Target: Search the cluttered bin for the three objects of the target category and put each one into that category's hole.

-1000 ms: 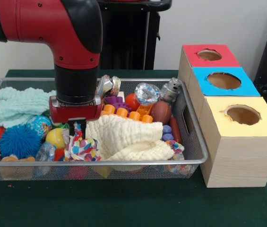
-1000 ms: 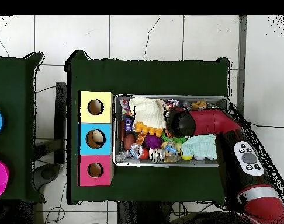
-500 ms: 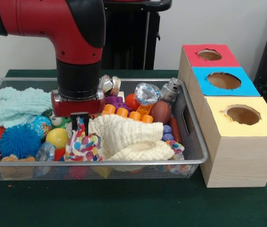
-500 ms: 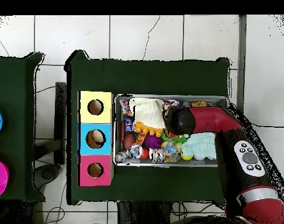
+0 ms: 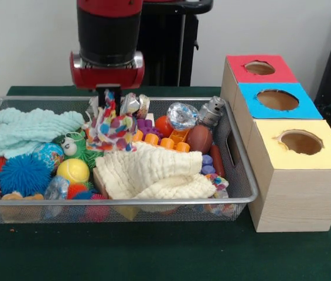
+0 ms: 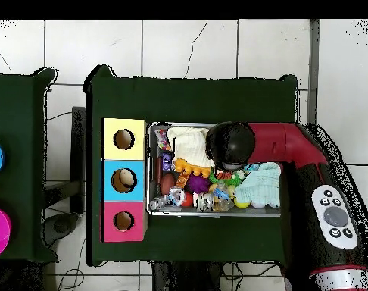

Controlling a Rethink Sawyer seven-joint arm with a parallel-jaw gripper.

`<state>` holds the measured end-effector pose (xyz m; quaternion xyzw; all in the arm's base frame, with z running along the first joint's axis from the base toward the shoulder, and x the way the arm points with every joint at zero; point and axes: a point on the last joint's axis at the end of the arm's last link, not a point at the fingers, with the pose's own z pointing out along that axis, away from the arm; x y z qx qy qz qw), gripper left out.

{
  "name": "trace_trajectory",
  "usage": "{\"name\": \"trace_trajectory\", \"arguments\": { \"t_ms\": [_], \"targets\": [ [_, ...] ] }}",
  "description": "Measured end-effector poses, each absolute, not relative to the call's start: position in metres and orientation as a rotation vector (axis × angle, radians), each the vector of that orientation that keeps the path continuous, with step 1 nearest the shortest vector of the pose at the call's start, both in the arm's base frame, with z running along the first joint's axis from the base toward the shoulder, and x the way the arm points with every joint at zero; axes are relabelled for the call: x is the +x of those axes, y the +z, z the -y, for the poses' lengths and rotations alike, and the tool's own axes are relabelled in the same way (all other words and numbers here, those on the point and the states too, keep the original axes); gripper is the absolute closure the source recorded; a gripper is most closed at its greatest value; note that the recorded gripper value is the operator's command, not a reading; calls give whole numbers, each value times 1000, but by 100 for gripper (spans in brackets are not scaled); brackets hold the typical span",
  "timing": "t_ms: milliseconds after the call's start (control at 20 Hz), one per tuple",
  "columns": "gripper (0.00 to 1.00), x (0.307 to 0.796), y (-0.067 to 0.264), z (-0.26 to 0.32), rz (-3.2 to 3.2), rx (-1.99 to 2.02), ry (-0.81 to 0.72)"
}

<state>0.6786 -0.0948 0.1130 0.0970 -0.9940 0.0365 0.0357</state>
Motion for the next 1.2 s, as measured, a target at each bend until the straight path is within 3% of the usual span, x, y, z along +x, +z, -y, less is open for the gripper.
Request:
{"name": "trace_trajectory", "arguments": {
  "t_ms": [300,1200],
  "targets": [
    [100,695,154,60,3097,323,108],
    [100,707,176,-97,3099,494,-65]
  ]
}}
